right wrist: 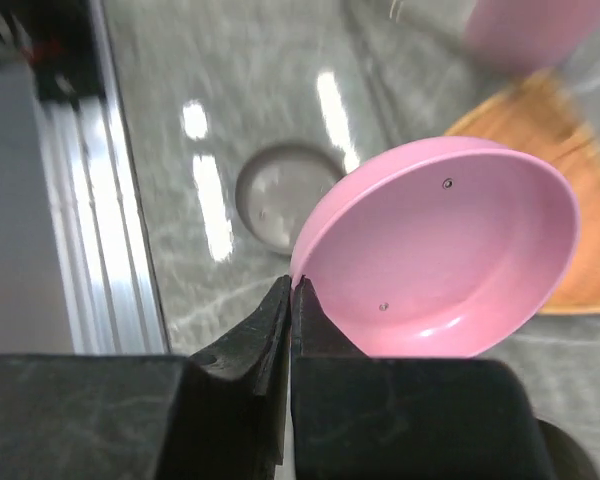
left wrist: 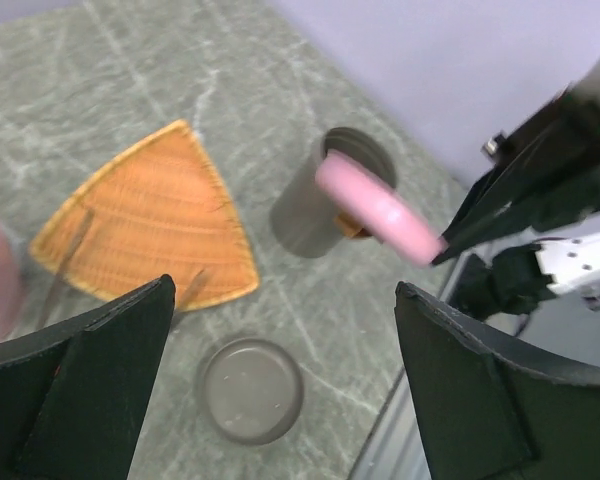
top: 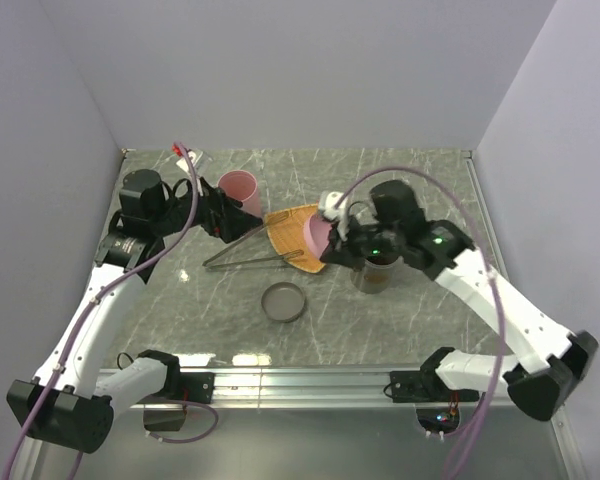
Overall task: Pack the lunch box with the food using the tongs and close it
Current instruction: Pick up the box lid from the center of the board.
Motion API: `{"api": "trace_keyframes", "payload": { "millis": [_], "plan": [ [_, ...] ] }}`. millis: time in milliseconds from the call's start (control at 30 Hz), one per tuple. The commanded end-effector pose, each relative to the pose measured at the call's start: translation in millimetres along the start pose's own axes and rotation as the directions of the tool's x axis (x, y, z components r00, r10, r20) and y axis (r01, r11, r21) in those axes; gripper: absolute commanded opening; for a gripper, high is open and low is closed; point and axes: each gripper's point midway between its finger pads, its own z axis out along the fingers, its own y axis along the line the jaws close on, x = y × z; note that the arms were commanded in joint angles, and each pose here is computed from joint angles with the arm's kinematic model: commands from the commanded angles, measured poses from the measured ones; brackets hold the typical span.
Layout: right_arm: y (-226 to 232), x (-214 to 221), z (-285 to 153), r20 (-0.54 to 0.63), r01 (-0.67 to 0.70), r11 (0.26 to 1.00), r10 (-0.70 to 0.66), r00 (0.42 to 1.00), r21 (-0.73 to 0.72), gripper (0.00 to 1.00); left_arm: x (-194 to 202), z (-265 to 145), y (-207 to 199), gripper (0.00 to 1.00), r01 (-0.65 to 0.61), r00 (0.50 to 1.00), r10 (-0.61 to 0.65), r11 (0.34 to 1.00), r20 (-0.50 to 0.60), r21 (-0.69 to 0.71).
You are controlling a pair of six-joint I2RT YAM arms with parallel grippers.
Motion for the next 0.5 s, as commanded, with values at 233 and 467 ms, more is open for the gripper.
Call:
{"api": "trace_keyframes", "payload": {
  "millis": [233, 467],
  "plan": [
    [43, -107, -87, 0.39, 0.03, 0.984, 0.041, 0.92, -0.175, 0.0, -55, -40, -80, 0.97, -0.313, 0.936, 0.264, 0.927, 0.232, 0.207],
    [55, -161, -131, 0.71, 0.125, 0.99, -0.039, 0.703, -0.069, 0.0, -61, -63, -135, 0.95, -0.223, 0.949, 0.08, 0.855, 0.306, 0.469]
  ]
}}
